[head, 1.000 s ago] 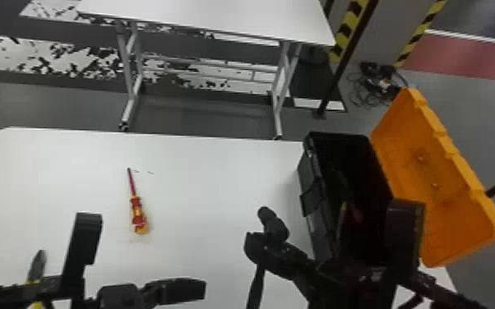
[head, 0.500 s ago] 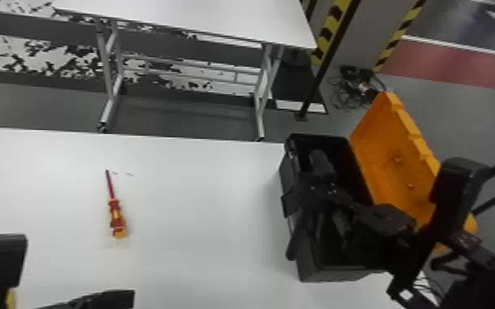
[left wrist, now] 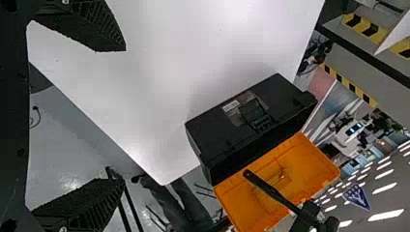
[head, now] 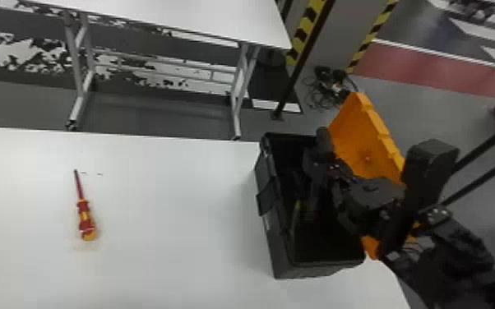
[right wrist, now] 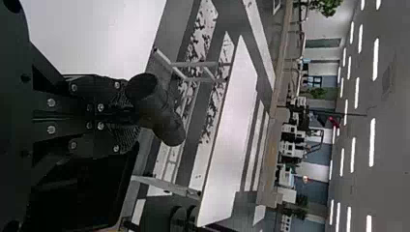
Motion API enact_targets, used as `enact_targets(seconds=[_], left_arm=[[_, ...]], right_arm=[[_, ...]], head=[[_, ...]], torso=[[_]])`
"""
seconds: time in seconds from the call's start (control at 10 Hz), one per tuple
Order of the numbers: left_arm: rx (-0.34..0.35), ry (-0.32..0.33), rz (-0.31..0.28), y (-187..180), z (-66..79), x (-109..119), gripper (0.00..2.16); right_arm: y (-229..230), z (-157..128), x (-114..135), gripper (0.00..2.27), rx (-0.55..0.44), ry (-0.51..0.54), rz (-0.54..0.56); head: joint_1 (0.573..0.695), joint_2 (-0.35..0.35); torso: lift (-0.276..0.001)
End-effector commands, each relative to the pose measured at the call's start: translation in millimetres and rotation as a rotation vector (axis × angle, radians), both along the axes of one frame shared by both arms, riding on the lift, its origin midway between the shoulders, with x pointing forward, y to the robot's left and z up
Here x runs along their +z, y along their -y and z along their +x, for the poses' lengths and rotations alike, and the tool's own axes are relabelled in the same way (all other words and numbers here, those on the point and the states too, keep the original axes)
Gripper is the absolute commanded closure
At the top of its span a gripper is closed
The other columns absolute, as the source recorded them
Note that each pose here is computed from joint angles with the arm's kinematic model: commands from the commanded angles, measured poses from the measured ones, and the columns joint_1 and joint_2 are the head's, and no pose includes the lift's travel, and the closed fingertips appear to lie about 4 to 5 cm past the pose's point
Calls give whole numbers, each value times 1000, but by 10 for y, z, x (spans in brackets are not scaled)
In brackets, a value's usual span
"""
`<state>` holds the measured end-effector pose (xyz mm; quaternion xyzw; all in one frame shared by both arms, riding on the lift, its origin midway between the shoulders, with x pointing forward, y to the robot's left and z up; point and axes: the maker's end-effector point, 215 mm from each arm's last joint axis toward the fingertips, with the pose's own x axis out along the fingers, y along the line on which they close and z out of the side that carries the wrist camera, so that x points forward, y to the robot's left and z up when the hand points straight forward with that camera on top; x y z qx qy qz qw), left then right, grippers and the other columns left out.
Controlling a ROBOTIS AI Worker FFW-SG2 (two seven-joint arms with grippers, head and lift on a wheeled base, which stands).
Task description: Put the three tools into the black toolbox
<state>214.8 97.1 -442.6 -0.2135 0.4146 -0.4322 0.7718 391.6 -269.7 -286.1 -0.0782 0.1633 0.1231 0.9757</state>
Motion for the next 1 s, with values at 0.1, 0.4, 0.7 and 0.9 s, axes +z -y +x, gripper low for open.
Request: enact_targets(seconds=[0.1, 0.4, 0.7, 0.9], left_arm=[[25, 12, -4, -139, -47, 57, 29], [41, 10, -26, -232, -124, 154, 29], [51, 20, -33, -316, -124, 216, 29], [49, 41, -28, -320, -80, 232, 29]], right_arm=[[113, 188, -150, 2246, 3, 75, -32], [504, 402, -437, 2246, -72, 120, -13], [1212, 439, -568, 2243, -236, 94, 123], [1317, 328, -636, 2243, -234, 23, 268]], head=[[695, -327], [695, -325], [695, -350], [695, -350]], torso=[[-51], [-51], [-51], [-51]])
